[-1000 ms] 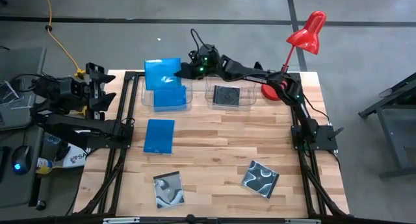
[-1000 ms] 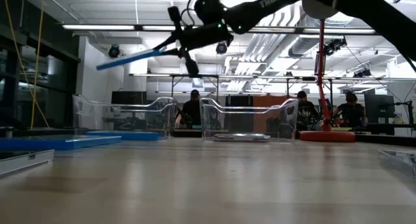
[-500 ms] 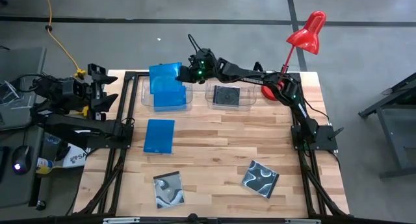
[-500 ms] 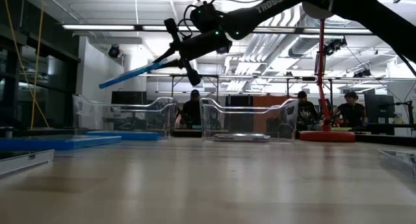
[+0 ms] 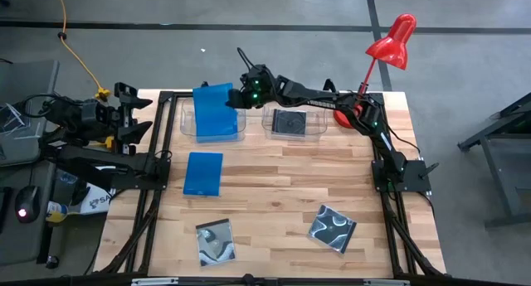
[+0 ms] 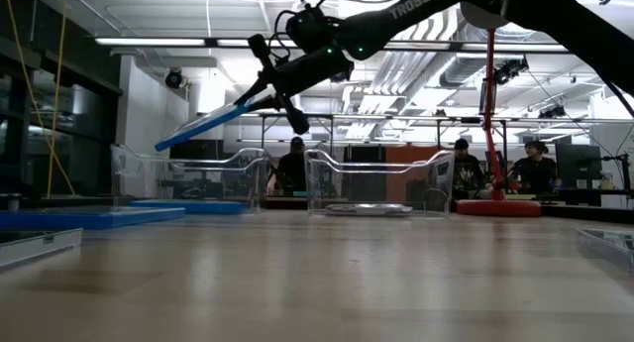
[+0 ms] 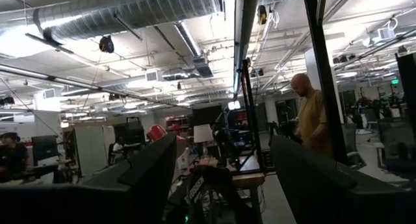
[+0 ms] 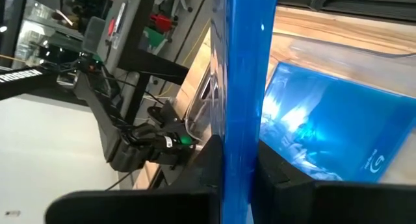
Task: Pick & place jewel cases by type
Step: Put the bottom blue CD case into the left transparent bin
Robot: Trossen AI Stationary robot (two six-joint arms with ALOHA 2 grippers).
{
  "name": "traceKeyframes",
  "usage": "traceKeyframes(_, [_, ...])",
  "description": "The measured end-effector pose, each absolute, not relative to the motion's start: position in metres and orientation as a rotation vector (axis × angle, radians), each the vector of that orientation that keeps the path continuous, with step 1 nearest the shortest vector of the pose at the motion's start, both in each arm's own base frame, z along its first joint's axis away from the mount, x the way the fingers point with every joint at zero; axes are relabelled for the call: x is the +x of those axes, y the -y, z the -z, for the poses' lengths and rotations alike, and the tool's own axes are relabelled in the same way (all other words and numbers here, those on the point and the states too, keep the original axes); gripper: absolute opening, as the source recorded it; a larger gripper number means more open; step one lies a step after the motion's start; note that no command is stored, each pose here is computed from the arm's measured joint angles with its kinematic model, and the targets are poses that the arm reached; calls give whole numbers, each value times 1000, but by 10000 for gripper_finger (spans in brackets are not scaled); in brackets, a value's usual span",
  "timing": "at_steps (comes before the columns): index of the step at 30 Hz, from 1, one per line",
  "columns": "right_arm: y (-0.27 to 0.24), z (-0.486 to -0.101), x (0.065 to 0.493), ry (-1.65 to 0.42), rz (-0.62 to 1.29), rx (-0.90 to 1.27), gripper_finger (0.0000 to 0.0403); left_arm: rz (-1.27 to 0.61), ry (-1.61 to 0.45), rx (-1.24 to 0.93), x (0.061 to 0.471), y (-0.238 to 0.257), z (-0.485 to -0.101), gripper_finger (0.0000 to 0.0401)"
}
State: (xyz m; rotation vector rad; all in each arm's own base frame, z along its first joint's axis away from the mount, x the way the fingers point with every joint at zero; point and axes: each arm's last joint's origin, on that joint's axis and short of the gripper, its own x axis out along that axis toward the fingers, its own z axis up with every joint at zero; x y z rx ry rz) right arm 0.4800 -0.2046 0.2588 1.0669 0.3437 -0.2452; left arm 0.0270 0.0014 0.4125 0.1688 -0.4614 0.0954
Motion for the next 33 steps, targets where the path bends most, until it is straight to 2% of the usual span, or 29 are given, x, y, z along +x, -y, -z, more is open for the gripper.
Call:
traceKeyframes(7, [201,-253,482,-365,262,1064,19,-93,462,156,27,-1,-413,248])
traceKeyframes(14, [195,-220,495,-428,261,1115,19,-93,462,145,27,-2,-413,248])
traceKeyframes(21, [195,-203,503,-415,245,1166,19,-88,463,126,27,-2,-413,248])
traceKeyframes(33, [196,-198,504,-396,272,1238,19,-83,464,106,27,-2,-413,248])
